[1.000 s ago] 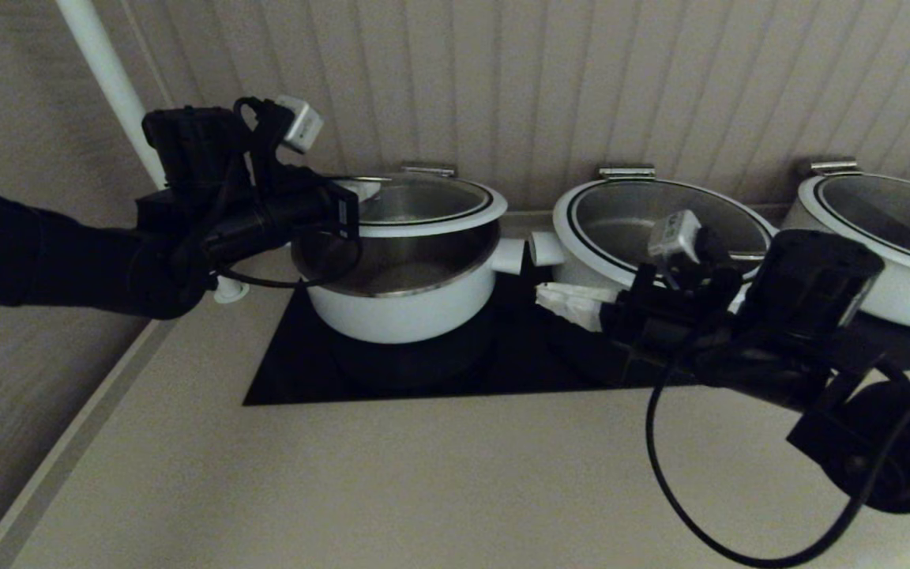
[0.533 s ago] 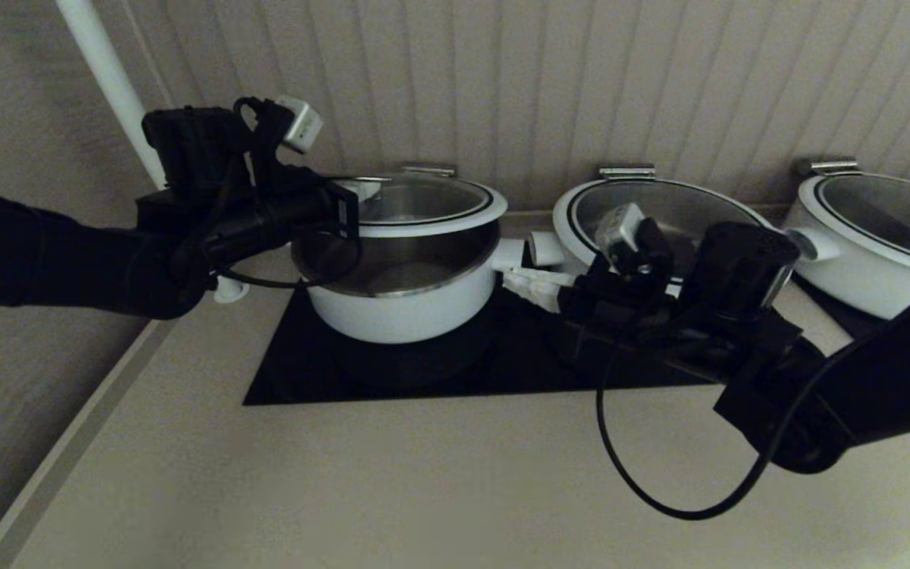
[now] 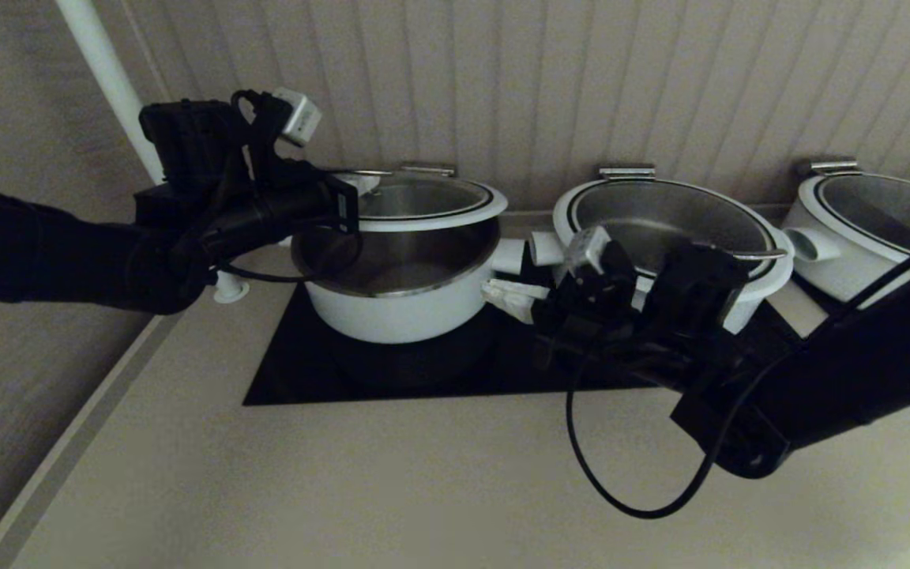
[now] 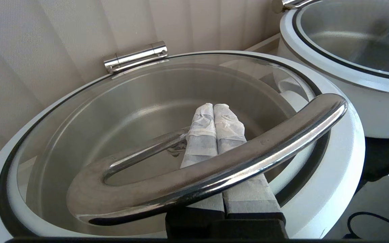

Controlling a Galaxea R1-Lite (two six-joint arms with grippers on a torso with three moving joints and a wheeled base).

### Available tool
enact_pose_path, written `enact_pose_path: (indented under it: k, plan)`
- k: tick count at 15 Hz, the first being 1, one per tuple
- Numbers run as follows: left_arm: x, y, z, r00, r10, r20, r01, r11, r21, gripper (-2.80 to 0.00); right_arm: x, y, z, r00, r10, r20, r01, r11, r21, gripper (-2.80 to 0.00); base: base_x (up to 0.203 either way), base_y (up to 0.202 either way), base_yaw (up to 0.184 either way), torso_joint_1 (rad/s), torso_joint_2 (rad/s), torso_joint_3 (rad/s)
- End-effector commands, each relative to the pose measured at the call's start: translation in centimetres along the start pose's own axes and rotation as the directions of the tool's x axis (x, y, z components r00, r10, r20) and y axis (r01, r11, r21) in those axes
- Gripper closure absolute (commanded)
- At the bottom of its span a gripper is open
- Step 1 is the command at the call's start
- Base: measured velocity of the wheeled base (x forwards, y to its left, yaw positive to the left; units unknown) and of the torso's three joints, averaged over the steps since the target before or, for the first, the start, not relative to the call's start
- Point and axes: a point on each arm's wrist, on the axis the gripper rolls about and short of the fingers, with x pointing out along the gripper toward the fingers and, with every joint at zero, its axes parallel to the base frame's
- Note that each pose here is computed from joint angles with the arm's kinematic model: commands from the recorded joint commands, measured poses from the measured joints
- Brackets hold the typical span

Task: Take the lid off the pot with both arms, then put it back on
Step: Hold the pot lid with the right arm

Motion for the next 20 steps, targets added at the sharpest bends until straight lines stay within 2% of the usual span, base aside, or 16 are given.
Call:
enact_pose_path:
  k: [1, 7, 15, 20]
  plan:
    - [0.0, 0.0, 0.0, 1.0, -0.001, 0.004, 0.001, 1.0, 0.002, 0.0, 1.2, -0.4, -0.5, 1.0, -0.011, 0.019, 0.011, 1.0, -0.013, 0.0, 0.0, 0.0, 0.0, 0.0, 0.0, 0.0]
    - [0.0, 0.0, 0.0, 1.0, -0.001, 0.003, 0.001, 1.0, 0.0, 0.0, 2.6, -1.3, -1.5, 0.998, -0.054, 0.028, 0.055, 0.998, -0.021, 0.0, 0.0, 0.0, 0.0, 0.0, 0.0, 0.0]
    - [0.0, 0.0, 0.1, 1.0, 0.0, 0.005, 0.0, 1.0, 0.001, 0.0, 3.5, -3.1, -1.3, 0.988, -0.145, 0.061, 0.148, 0.988, -0.041, 0.0, 0.0, 0.0, 0.0, 0.0, 0.0, 0.0]
    - [-0.1, 0.0, 0.2, 1.0, 0.001, 0.008, -0.001, 1.0, 0.004, 0.0, 4.0, -3.5, -1.1, 0.986, -0.151, 0.072, 0.155, 0.987, -0.044, 0.0, 0.0, 0.0, 0.0, 0.0, 0.0, 0.0]
